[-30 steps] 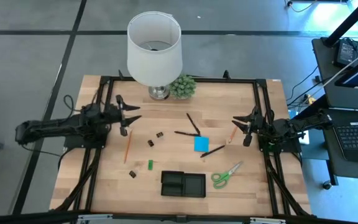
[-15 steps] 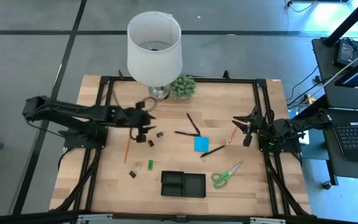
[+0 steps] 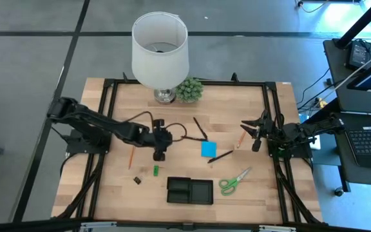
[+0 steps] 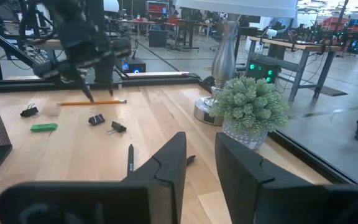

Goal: Pick and place office supplies into organizer
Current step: Put the top black binder clip into the desk organizer

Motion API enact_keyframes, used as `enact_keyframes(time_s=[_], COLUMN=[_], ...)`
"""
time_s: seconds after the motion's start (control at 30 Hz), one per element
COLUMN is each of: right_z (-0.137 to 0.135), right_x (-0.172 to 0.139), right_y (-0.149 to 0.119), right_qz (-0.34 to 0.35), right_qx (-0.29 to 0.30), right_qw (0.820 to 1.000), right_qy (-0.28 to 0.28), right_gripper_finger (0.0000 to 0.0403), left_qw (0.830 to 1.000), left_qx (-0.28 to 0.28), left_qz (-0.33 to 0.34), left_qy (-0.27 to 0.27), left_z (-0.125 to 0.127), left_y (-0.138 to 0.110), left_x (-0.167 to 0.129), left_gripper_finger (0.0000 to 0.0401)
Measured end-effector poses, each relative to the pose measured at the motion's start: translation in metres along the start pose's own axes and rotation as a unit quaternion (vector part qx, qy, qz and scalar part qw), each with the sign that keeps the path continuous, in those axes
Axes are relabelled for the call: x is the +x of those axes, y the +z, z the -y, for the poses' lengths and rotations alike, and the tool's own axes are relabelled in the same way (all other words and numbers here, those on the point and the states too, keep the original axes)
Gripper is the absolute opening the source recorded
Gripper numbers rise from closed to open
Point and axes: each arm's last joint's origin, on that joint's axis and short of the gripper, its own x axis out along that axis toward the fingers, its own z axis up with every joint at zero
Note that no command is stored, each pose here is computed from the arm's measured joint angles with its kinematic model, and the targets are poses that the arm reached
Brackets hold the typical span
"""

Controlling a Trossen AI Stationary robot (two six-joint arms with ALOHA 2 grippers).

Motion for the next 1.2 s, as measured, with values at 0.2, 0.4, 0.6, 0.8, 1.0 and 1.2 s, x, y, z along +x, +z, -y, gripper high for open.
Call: enact_keyframes(time_s=[0.2,0.4,0.6,0.8,1.0,1.2], right_z=[0.0,0.0,0.0,0.0,0.0,0.0], right_x=[0.0,0.0,0.0,0.0,0.0,0.0], right_y=[0.0,0.0,0.0,0.0,0.0,0.0], right_qz=[0.0,0.0,0.0,0.0,0.0,0.0], right_qx=[0.0,0.0,0.0,-0.002,-0.002,-0.002], right_qw=[1.0,1.0,1.0,1.0,1.0,1.0], right_qy=[0.0,0.0,0.0,0.0,0.0,0.0], right_gripper_finger=[0.0088,0.0088,0.0088,0.0088,0.0088,0.0088], left_qw=[0.999,0.996,0.994,0.994,0.993,0.993], left_qx=[0.023,0.031,0.031,0.02,0.005,0.003], left_qz=[-0.044,-0.076,-0.101,-0.106,-0.114,-0.115], left_qy=[0.015,0.027,0.034,0.035,0.003,0.004], left_z=[0.009,0.01,0.006,-0.002,-0.007,-0.009], left_y=[-0.009,-0.016,-0.021,-0.021,-0.022,-0.022], left_x=[0.022,0.038,0.045,0.048,0.051,0.052], left_gripper_finger=[0.0173,0.0173,0.0173,0.0171,0.0145,0.0105])
